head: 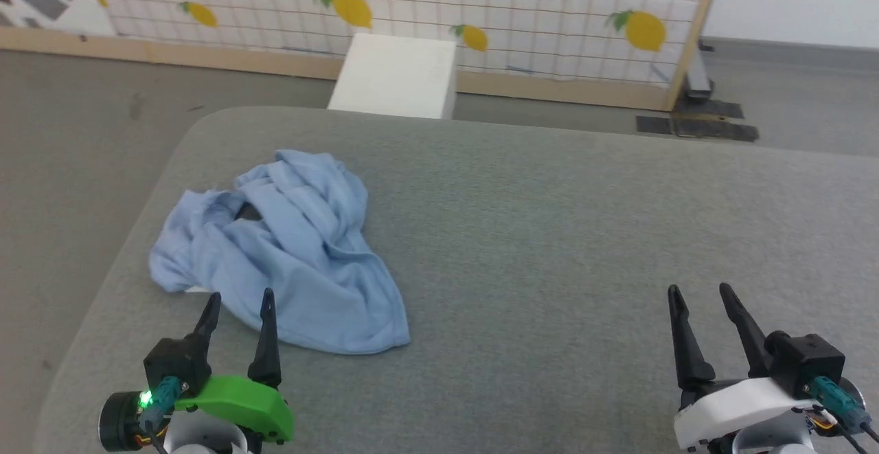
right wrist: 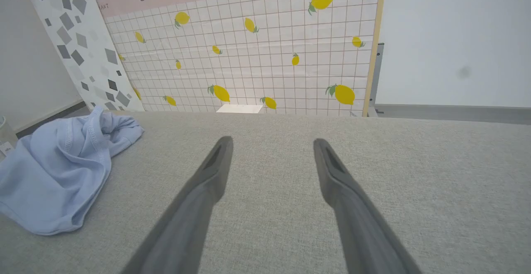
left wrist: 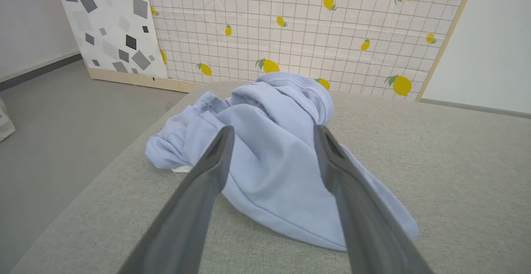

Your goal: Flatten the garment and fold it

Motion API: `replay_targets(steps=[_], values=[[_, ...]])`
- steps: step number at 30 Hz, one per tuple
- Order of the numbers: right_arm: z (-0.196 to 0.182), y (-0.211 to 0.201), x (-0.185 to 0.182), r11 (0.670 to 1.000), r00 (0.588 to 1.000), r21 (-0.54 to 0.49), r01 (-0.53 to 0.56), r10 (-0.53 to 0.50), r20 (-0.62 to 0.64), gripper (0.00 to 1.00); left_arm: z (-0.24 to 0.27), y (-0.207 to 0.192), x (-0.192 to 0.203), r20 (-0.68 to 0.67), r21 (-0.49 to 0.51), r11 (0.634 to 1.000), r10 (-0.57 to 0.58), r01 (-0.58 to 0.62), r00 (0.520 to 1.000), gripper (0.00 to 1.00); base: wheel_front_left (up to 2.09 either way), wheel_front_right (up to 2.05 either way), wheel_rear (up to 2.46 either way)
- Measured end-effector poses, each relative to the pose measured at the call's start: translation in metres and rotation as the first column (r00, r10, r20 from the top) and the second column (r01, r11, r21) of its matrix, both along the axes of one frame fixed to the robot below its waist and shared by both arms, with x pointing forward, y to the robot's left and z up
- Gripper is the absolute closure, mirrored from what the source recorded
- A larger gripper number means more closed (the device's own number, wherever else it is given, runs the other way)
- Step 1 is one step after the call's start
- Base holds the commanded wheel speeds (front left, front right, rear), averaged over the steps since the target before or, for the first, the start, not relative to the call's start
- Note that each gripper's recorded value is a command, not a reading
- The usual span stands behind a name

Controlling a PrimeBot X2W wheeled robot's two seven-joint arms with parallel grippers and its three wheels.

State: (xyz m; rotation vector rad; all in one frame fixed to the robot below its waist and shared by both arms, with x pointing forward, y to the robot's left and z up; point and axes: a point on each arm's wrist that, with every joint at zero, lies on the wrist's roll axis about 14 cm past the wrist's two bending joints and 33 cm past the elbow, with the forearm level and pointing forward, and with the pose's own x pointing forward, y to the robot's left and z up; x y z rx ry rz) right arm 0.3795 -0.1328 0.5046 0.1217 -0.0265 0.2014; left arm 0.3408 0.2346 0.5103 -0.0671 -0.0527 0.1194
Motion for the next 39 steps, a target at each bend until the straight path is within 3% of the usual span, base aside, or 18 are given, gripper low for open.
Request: replay_targets(steps=[13,26,32,39], values=[[-0.008,0.070,0.013,0.981,0.981,0.027,-0.193,0.194,-0.016,0.00,-0.004,0.055,-0.051,0.005,-0.003,0.984,0.179,-0.179,0.984,0.00,0.00,0.00,0.00],[-0.016,0.133,0.016,0.933,0.933,0.051,-0.357,0.359,-0.034,0.00,-0.009,0.099,-0.110,0.010,-0.021,0.932,0.362,-0.361,0.932,0.00,0.00,0.00,0.00],[-0.016,0.149,0.014,0.916,0.916,0.058,-0.398,0.400,-0.034,0.00,-0.010,0.109,-0.128,0.011,-0.028,0.913,0.408,-0.408,0.913,0.00,0.00,0.00,0.00],[-0.019,0.145,0.014,0.919,0.919,0.061,-0.389,0.391,-0.042,0.00,-0.012,0.107,-0.123,0.007,-0.046,0.916,0.400,-0.400,0.916,0.00,0.00,0.00,0.00]])
